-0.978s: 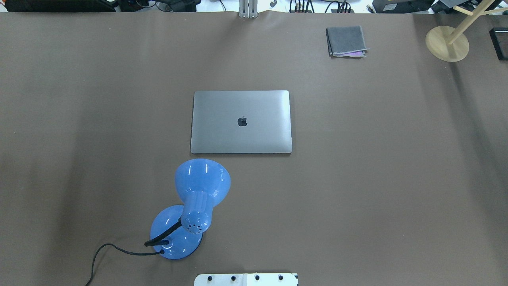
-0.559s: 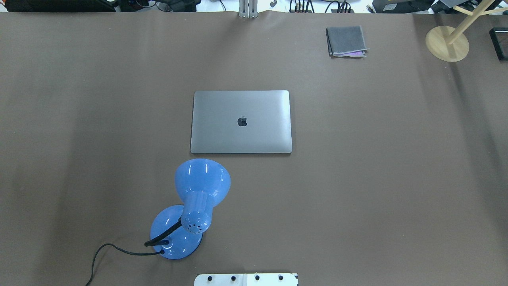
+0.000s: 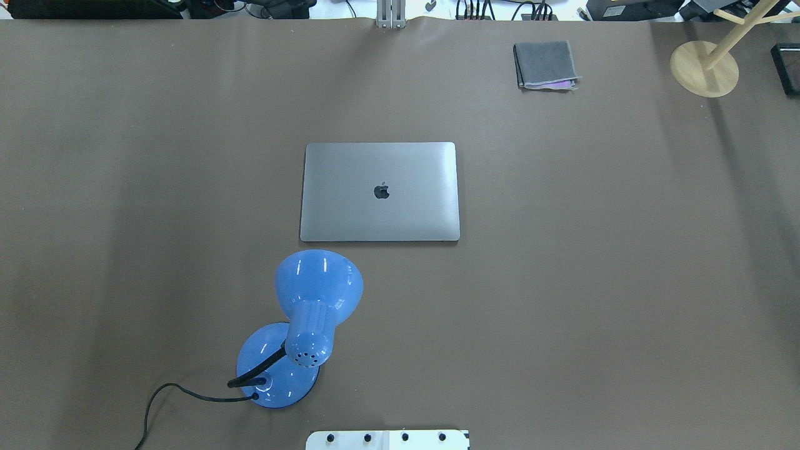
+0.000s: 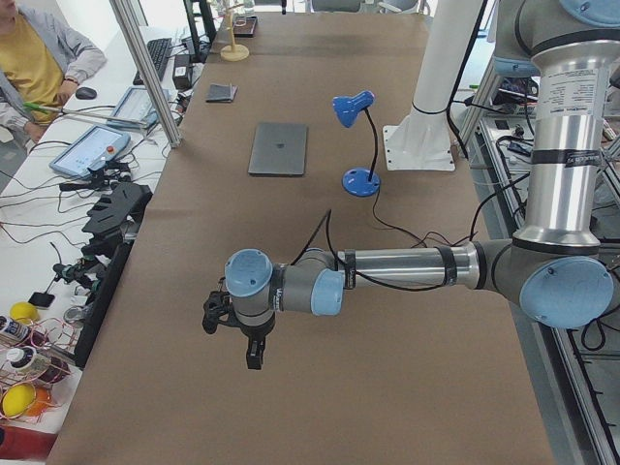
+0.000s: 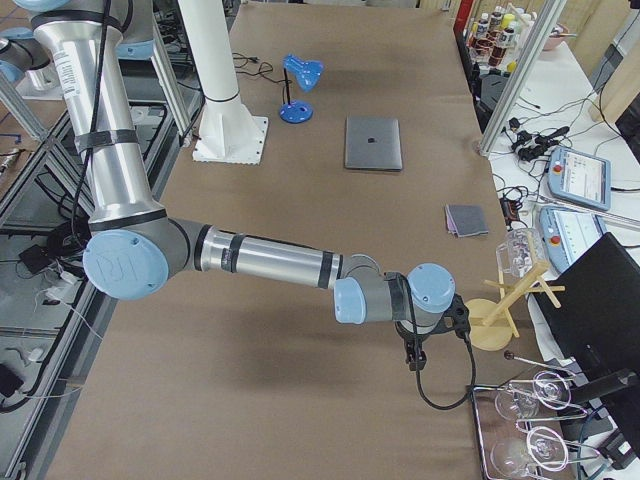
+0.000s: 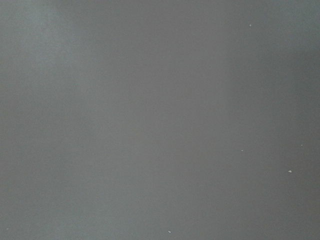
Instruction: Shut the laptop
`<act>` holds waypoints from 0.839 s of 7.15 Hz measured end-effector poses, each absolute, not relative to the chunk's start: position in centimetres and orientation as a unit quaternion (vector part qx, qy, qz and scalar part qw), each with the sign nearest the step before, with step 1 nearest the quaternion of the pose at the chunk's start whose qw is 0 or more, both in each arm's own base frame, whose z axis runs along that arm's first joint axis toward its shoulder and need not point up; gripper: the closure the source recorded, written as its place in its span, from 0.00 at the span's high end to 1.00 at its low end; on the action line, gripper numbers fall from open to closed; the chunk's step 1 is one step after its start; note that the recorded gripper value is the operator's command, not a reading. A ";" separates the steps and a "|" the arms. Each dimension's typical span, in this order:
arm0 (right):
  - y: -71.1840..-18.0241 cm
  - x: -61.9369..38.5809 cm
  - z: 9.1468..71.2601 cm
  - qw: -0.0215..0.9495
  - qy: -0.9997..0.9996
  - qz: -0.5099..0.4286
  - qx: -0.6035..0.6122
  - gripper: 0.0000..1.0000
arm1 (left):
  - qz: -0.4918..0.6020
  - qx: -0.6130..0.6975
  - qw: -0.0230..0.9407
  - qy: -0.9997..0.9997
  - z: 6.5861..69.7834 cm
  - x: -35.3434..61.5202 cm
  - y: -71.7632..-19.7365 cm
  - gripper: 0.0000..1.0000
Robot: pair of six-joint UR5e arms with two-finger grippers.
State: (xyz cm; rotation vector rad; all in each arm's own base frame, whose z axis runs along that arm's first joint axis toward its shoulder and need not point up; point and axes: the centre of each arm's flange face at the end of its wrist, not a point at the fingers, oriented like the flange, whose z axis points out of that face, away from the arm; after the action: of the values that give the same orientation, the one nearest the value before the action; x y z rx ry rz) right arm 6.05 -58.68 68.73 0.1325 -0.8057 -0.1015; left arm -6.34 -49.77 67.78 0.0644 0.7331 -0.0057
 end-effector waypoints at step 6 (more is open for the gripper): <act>-58.1 6.4 69.1 0.918 -0.391 -0.037 0.050 1.00 | -0.001 0.038 0.929 0.367 66.4 -6.2 -49.1 0.98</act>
State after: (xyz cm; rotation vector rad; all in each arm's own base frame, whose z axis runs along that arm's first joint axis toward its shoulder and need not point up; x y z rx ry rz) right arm 6.43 -58.14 69.10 0.1037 -0.8043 -0.0768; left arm -6.21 -49.08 66.36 0.0775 0.7524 -0.0018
